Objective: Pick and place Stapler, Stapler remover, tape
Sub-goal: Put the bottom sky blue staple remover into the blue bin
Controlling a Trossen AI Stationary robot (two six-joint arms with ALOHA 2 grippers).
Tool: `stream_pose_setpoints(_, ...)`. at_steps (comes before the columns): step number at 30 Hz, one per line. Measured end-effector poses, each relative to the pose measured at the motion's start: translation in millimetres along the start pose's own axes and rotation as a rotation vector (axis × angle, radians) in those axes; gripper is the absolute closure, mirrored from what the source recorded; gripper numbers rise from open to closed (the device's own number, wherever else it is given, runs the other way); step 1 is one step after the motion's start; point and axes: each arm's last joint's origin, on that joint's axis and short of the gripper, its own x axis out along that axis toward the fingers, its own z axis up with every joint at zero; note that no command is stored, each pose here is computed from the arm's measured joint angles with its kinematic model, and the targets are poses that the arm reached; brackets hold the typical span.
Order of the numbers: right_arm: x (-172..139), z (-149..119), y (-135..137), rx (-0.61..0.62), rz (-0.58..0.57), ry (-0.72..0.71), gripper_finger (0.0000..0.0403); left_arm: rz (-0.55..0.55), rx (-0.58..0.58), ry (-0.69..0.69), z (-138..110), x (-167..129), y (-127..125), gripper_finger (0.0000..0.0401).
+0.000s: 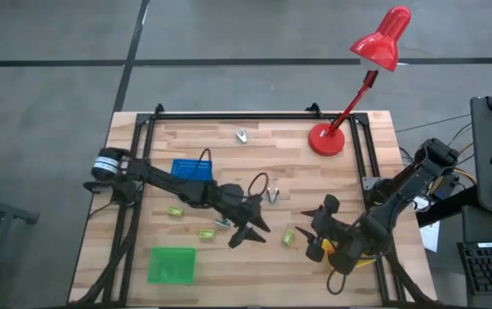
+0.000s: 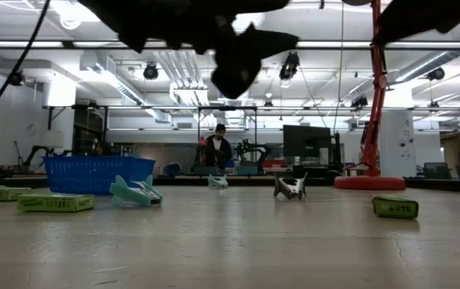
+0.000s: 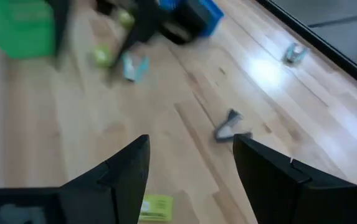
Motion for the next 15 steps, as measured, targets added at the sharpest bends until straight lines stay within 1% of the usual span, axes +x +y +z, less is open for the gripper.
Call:
stream_pose_setpoints(3, 10, -6, -6, 0.007, -0.011, 0.039, 0.0181, 0.046, 0.021, -0.042, -2, -9, -4, 0.0215)
stream_pose_setpoints(6, 20, -13, -12, 0.022, -0.037, 0.069, 0.0183, 0.118, -0.013, -0.059, -8, -19, -4, 0.0215)
stream_pose_setpoints(8, 24, -17, -16, 0.025, -0.055, 0.084, 0.0184, 0.169, -0.059, -0.042, -18, -24, -2, 0.0215)
stream_pose_setpoints(11, 28, -18, -19, 0.025, -0.072, 0.090, 0.0184, 0.203, -0.129, -0.021, -31, -29, 2, 0.0215)
stream_pose_setpoints(15, 31, -15, -21, 0.015, -0.081, 0.089, 0.0184, 0.216, -0.137, 0.028, -41, -36, 1, 0.0215)
